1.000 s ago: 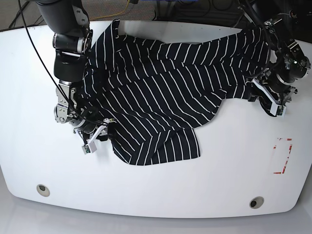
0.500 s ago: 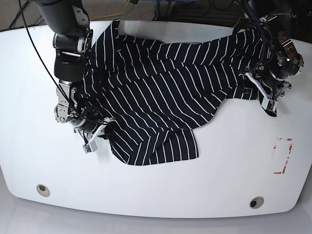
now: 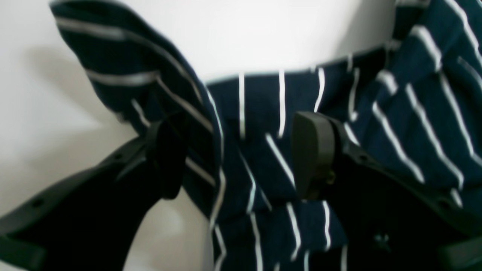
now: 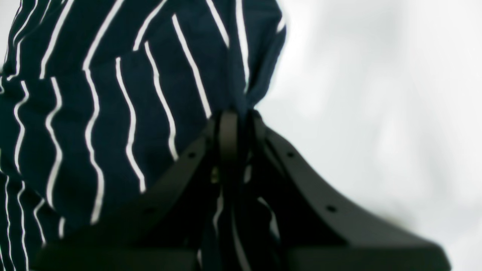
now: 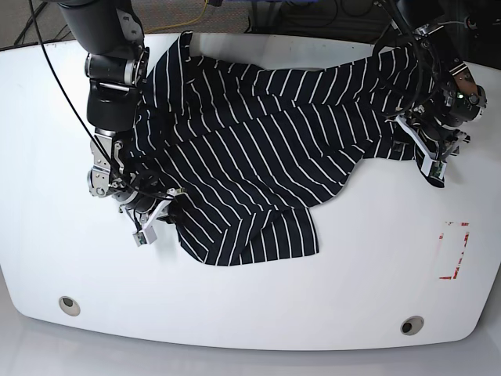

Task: Layout the t-shirt on the table in an organized manner, then fold the t-shirt properly
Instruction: 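Pull the grasped edge with the left gripper away from the right gripper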

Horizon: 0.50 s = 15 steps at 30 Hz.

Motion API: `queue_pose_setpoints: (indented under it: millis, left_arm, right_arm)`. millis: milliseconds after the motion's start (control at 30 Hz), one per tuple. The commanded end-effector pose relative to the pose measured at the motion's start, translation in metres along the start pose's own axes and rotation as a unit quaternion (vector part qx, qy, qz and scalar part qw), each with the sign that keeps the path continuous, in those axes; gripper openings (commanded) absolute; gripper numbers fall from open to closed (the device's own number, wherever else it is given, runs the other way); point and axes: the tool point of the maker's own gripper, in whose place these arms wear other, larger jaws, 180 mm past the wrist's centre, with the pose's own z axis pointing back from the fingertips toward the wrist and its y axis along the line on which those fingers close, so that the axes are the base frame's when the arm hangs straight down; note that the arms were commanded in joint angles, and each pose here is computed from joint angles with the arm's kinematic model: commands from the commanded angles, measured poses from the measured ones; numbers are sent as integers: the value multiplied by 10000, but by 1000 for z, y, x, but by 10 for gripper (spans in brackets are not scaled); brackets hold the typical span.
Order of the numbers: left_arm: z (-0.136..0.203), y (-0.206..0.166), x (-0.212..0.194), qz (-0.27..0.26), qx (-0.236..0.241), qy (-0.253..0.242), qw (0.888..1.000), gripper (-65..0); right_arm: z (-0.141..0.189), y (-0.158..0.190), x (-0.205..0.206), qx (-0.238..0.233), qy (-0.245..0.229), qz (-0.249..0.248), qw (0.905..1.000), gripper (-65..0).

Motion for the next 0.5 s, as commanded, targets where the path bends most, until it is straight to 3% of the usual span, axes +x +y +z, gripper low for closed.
queue_pose_setpoints:
  millis: [0, 467]
  left_arm:
    - [4, 6, 14, -77, 92, -253, 9996, -248]
    - [-15, 12, 16, -170, 185, -15, 9997, -250]
  right_arm:
    - [2, -5, -6, -86, 285, 134, 9995, -619]
    - [2, -5, -7, -77, 277, 115, 9995, -619]
